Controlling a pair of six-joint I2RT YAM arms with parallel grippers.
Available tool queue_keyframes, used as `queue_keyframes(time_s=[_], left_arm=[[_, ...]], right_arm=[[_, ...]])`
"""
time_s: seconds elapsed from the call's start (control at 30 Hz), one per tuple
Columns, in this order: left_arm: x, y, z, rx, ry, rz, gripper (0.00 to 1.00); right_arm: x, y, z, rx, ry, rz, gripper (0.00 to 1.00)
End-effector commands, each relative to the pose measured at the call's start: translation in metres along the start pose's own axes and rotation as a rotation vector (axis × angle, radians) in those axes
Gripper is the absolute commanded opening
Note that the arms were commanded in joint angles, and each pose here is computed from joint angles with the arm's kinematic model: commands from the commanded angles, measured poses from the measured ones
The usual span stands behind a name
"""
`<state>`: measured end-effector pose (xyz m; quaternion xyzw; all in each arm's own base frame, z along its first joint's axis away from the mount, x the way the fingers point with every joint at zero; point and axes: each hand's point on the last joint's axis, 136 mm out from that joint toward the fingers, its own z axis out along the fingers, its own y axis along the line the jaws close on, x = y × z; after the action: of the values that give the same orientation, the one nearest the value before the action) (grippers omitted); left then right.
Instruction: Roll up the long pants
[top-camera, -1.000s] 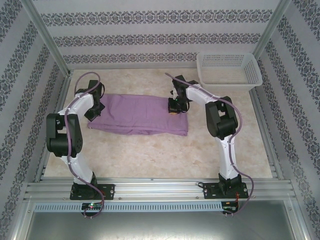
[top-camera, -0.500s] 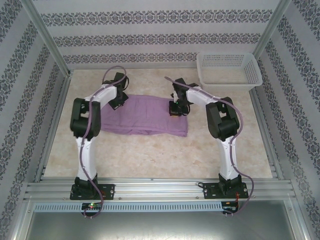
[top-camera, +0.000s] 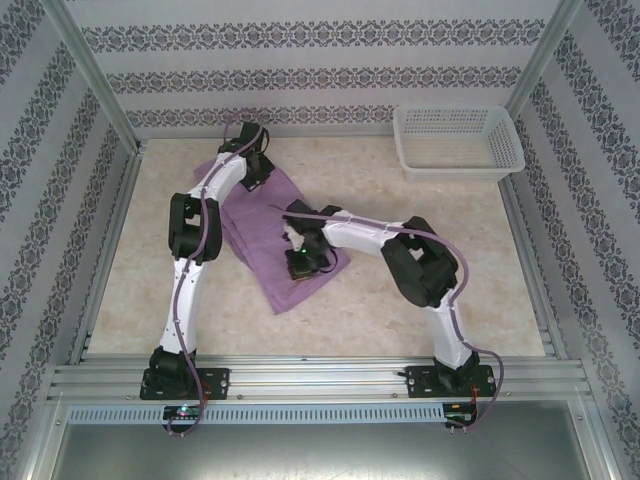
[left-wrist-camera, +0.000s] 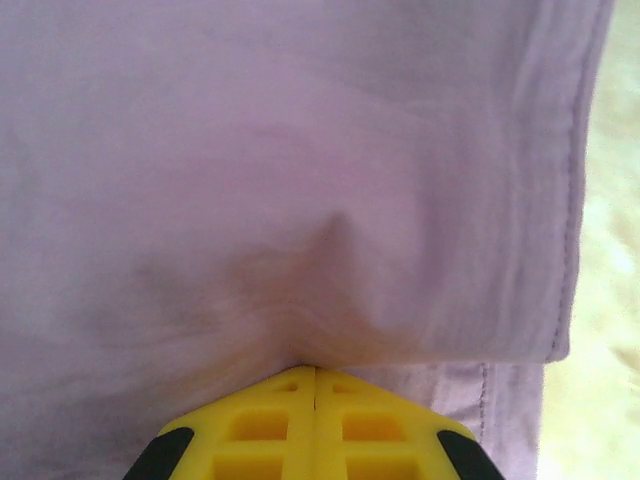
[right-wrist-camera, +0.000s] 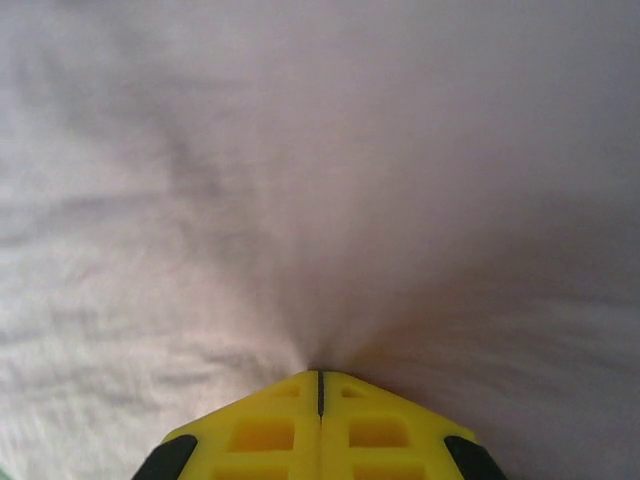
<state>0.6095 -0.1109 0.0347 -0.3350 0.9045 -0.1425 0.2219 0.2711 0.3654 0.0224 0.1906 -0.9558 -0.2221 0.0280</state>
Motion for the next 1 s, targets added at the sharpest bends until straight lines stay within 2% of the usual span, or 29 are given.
queue_keyframes(time_s=[0.0,0.07,0.1,0.13,0.17,0.2,0.23,0.3,0.33,0.37,0.4,0.43,0.47,0.5,0.53,0.63,0.73,0.83,0.97], left_arm=[[0.030,-0.067,0.014,0.262,0.101,0.100,0.00],[0.025,-0.086,0.001,0.301,0.092,0.147,0.00],[0.017,-0.091,-0.009,0.305,0.073,0.164,0.00],[0.006,-0.095,-0.023,0.310,0.043,0.185,0.06],[-0.003,-0.096,-0.036,0.309,0.016,0.203,0.26],[-0.014,-0.096,-0.052,0.299,-0.017,0.217,0.64],[-0.026,-0.092,-0.068,0.276,-0.052,0.226,0.98],[-0.042,-0.079,-0.097,0.214,-0.105,0.237,1.00],[-0.047,-0.071,-0.111,0.178,-0.124,0.246,1.00],[-0.048,-0.063,-0.122,0.140,-0.137,0.251,0.99],[-0.047,-0.050,-0.132,0.089,-0.145,0.249,0.69],[-0.041,-0.036,-0.138,0.040,-0.147,0.241,0.24],[-0.037,-0.025,-0.143,0.014,-0.153,0.232,0.00],[-0.030,-0.015,-0.147,0.000,-0.154,0.224,0.00],[-0.020,-0.004,-0.144,-0.002,-0.143,0.215,0.00],[0.012,0.029,-0.128,-0.034,-0.091,0.145,0.00],[0.042,0.049,-0.102,-0.063,-0.024,0.103,0.00],[0.058,0.053,-0.075,-0.072,0.020,0.087,0.00],[0.063,0.046,-0.041,-0.106,0.064,0.109,0.00]], right_arm=[[-0.008,0.029,-0.010,-0.081,0.035,-0.033,0.00],[-0.020,0.041,-0.028,-0.118,0.007,-0.070,0.00],[-0.026,0.045,-0.041,-0.123,-0.016,-0.098,0.10],[-0.031,0.047,-0.054,-0.124,-0.044,-0.129,0.36],[-0.035,0.047,-0.066,-0.120,-0.071,-0.157,0.60],[-0.039,0.044,-0.079,-0.107,-0.098,-0.183,0.71],[-0.044,0.039,-0.092,-0.090,-0.128,-0.205,0.76],[-0.054,0.021,-0.110,-0.037,-0.181,-0.214,0.85],[-0.059,0.009,-0.117,-0.013,-0.195,-0.208,0.86],[-0.062,0.000,-0.121,-0.003,-0.199,-0.200,0.87],[-0.066,-0.011,-0.121,0.002,-0.199,-0.196,0.87],[-0.070,-0.021,-0.121,0.006,-0.202,-0.189,0.84],[-0.072,-0.030,-0.119,0.006,-0.197,-0.181,0.69],[-0.075,-0.041,-0.116,0.005,-0.193,-0.154,0.27],[-0.077,-0.051,-0.112,0.002,-0.186,-0.125,0.00],[-0.080,-0.076,-0.098,0.022,-0.178,-0.063,0.00],[-0.077,-0.083,-0.082,0.019,-0.162,-0.033,0.00],[-0.066,-0.078,-0.065,-0.009,-0.132,-0.020,0.00],[-0.049,-0.074,-0.048,-0.014,-0.099,-0.015,0.00]])
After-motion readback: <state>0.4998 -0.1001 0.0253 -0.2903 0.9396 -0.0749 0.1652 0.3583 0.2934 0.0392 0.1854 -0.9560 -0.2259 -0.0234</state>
